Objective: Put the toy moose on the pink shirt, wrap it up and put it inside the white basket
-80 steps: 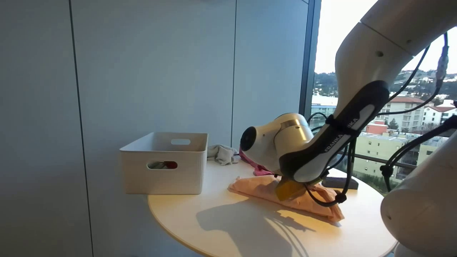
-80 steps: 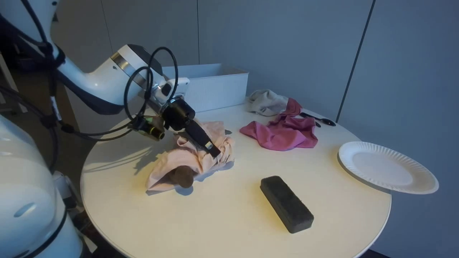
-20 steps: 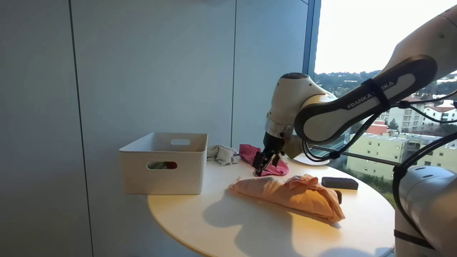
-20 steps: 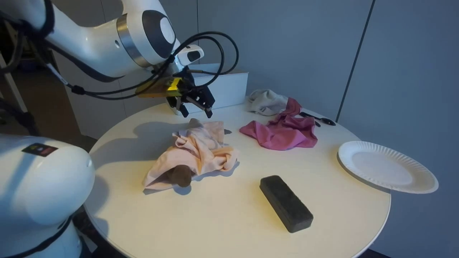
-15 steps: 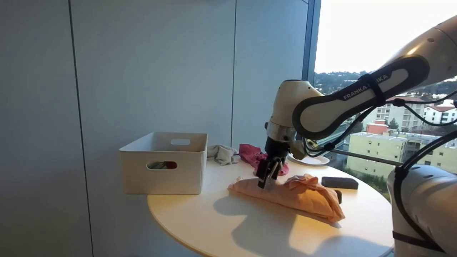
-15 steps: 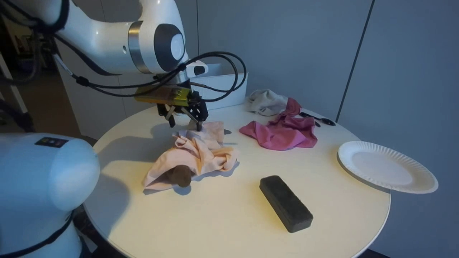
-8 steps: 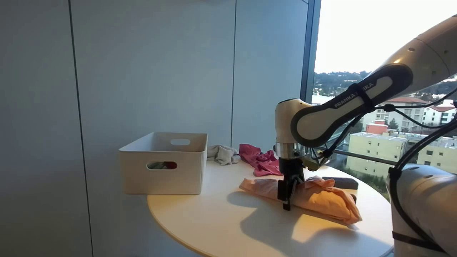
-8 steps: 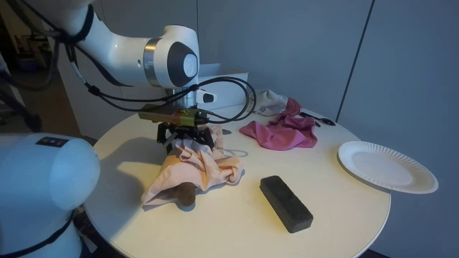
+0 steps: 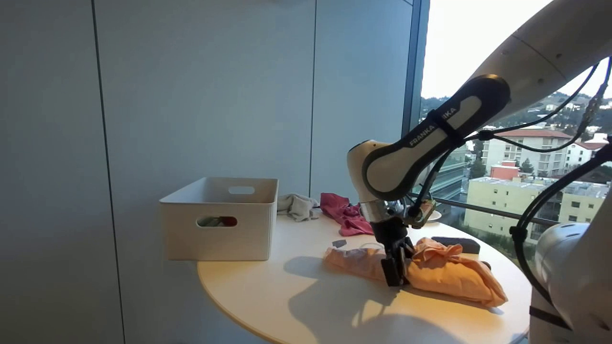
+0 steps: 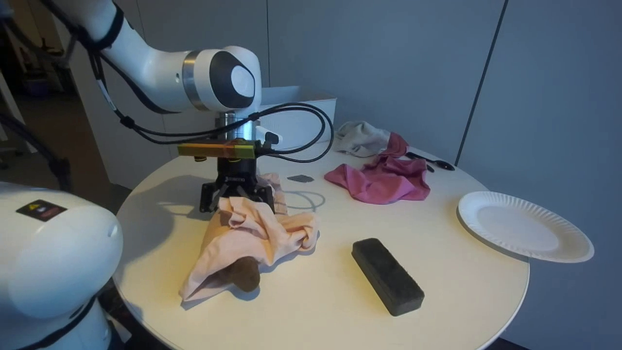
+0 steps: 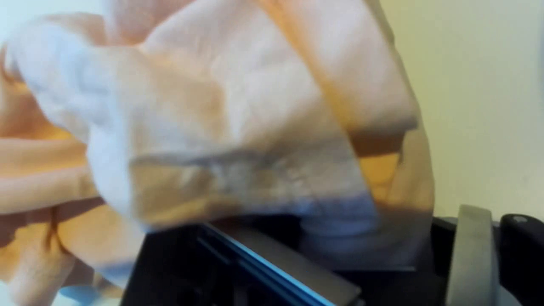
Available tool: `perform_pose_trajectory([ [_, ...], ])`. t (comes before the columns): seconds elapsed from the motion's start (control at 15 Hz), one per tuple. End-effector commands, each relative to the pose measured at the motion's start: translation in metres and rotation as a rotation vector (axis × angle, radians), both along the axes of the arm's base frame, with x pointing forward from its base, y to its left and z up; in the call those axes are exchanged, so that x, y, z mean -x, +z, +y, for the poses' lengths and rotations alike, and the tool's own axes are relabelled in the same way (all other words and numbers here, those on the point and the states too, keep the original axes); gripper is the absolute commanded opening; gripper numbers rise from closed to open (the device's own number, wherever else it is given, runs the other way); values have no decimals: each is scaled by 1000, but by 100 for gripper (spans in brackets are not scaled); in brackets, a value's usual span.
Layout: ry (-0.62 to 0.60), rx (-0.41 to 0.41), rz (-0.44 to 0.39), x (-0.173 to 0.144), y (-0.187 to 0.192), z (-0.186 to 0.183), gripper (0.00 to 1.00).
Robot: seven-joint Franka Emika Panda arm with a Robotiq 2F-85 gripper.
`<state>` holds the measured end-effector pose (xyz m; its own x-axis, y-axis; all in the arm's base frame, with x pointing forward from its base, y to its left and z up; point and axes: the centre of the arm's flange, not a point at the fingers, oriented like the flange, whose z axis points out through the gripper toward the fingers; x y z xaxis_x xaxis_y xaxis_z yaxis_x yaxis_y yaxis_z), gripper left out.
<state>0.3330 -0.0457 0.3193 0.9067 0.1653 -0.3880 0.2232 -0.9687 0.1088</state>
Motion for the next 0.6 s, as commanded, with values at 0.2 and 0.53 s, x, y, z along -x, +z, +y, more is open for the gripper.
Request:
perform_pose_trajectory([
  [0.2, 230, 169, 153, -12, -2, 25, 7],
  [0.53, 446, 277, 37, -11, 27, 57, 10],
])
